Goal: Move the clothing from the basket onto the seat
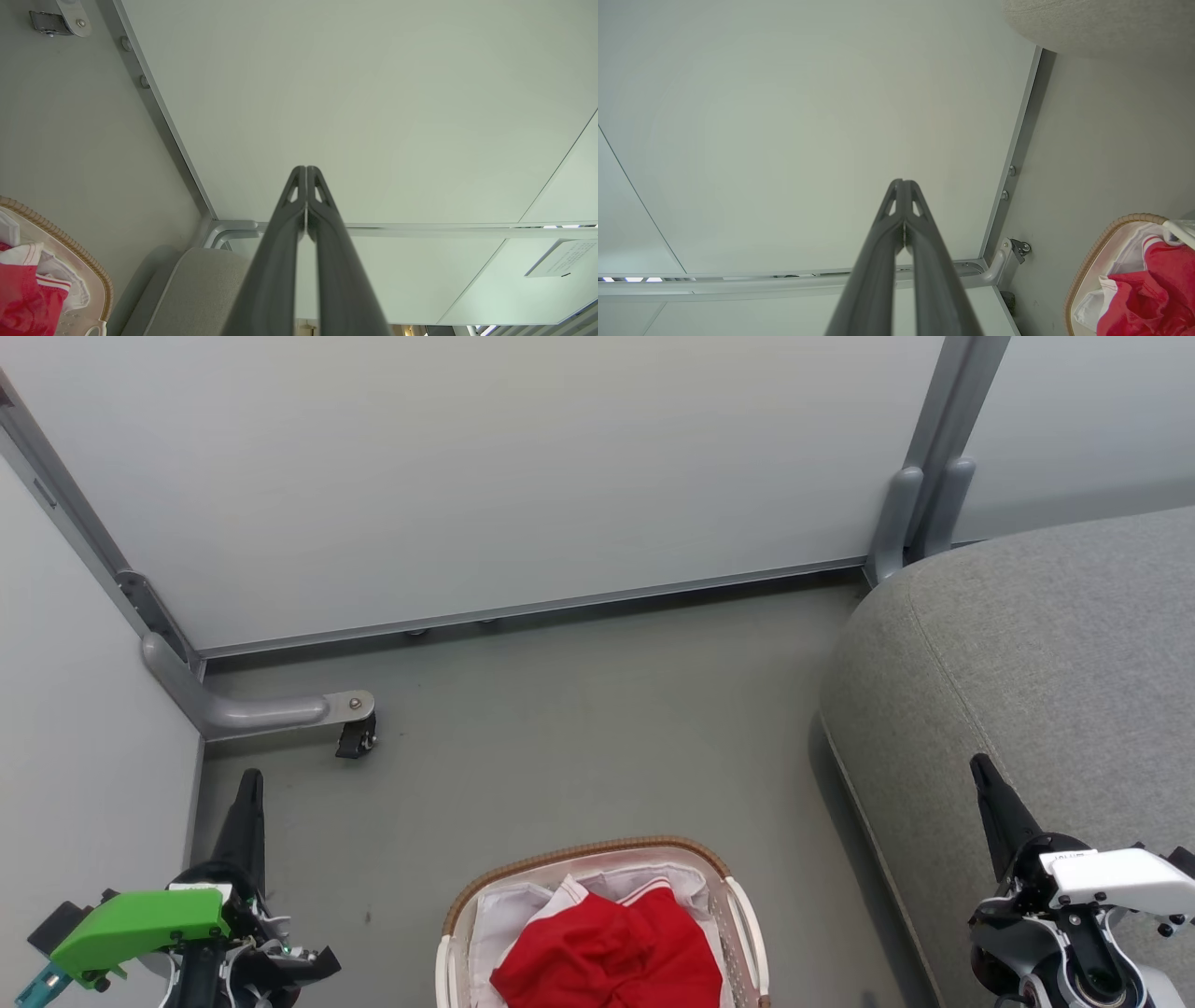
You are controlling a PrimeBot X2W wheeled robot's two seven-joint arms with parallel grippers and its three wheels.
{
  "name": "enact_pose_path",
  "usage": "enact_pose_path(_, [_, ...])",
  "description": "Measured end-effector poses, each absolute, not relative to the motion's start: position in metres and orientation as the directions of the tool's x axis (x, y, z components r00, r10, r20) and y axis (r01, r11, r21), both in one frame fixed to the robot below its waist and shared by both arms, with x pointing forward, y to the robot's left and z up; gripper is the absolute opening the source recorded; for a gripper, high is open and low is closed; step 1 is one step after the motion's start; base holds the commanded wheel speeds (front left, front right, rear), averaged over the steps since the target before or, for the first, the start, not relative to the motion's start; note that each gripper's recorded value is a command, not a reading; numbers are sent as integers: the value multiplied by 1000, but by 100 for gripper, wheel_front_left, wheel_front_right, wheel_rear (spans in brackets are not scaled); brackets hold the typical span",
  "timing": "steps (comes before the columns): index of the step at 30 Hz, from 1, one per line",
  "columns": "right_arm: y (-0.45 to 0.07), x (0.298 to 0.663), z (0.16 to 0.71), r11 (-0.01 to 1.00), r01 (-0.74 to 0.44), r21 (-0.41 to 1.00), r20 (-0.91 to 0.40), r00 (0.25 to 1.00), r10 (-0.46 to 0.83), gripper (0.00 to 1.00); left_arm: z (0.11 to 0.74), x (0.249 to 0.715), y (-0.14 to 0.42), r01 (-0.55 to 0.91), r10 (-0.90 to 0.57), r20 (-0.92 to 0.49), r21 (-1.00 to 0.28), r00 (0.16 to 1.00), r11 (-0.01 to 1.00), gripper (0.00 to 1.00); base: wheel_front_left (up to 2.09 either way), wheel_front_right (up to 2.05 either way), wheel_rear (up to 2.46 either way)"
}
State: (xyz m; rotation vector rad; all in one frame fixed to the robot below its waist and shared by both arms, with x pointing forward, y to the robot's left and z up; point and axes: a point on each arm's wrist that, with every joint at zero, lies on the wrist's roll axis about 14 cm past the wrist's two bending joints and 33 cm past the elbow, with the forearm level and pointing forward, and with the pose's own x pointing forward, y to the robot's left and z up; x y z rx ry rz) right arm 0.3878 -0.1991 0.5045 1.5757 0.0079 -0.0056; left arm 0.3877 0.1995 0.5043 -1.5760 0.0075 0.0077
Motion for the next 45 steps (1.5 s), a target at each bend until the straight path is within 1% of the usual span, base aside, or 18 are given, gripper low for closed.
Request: enact_pose_path(45, [-199,388,504,-5,9,1000,-9,1000,1,0,504,388,200,-10,0,-10,-1000,1000,-5,0,0,0,0])
